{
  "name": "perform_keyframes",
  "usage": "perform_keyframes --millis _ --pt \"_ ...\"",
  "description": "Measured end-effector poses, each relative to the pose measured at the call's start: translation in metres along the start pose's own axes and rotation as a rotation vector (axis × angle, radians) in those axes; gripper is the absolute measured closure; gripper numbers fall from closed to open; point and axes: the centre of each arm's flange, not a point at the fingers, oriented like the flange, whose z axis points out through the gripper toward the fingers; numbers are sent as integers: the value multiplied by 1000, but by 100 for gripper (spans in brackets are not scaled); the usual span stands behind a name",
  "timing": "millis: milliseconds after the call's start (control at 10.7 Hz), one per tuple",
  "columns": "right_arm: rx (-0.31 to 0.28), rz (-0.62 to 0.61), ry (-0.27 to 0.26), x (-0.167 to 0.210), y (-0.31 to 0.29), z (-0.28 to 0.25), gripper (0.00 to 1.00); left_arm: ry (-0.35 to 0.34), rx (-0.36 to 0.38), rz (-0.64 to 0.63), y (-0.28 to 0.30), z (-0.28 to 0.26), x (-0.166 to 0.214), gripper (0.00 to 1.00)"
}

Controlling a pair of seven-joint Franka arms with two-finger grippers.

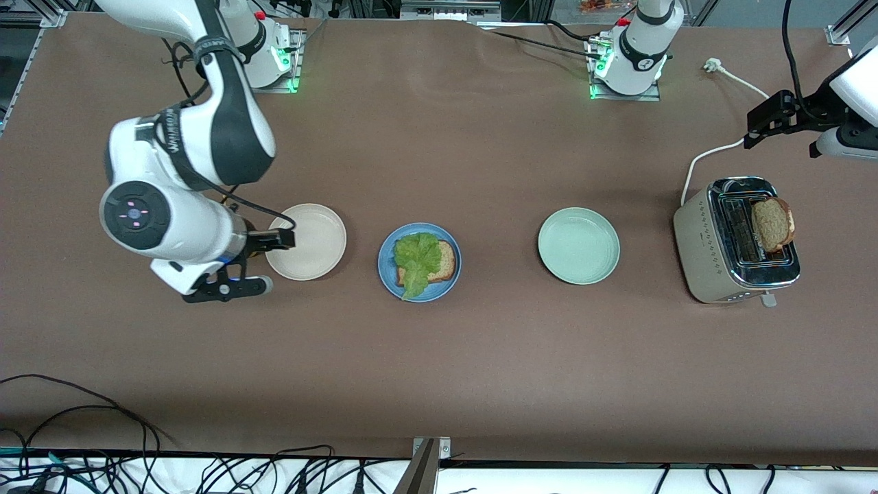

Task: Make sandwich in blue plate with both arms
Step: 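Move the right gripper to the mustard while the left gripper reaches the toaster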

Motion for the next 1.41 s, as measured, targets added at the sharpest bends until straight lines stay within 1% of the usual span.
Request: perform_keyframes --millis 187,468,749,843,937,1030,1311,1405 --pt "16 -46 -16 -16 38 3 0 -6 7 -10 -7 0 -2 0" --pt "84 -153 16 -54 128 34 0 -20 12 -51 -31 8 -3 2" --pt "131 -313 30 -84 213 78 0 -21 7 -77 -68 43 5 2" --pt "147 -351 30 -93 232 90 0 -24 5 -95 -82 61 7 2" --pt "181 -393 44 -100 244 101 0 -15 5 -100 -96 75 8 2" --pt "220 -440 80 -104 255 112 0 -6 6 -110 -110 87 8 2" --pt "308 -636 219 -117 280 150 0 6 6 -157 -155 130 0 1" --pt "335 -691 253 -120 285 161 0 8 5 -161 -165 147 -3 1"
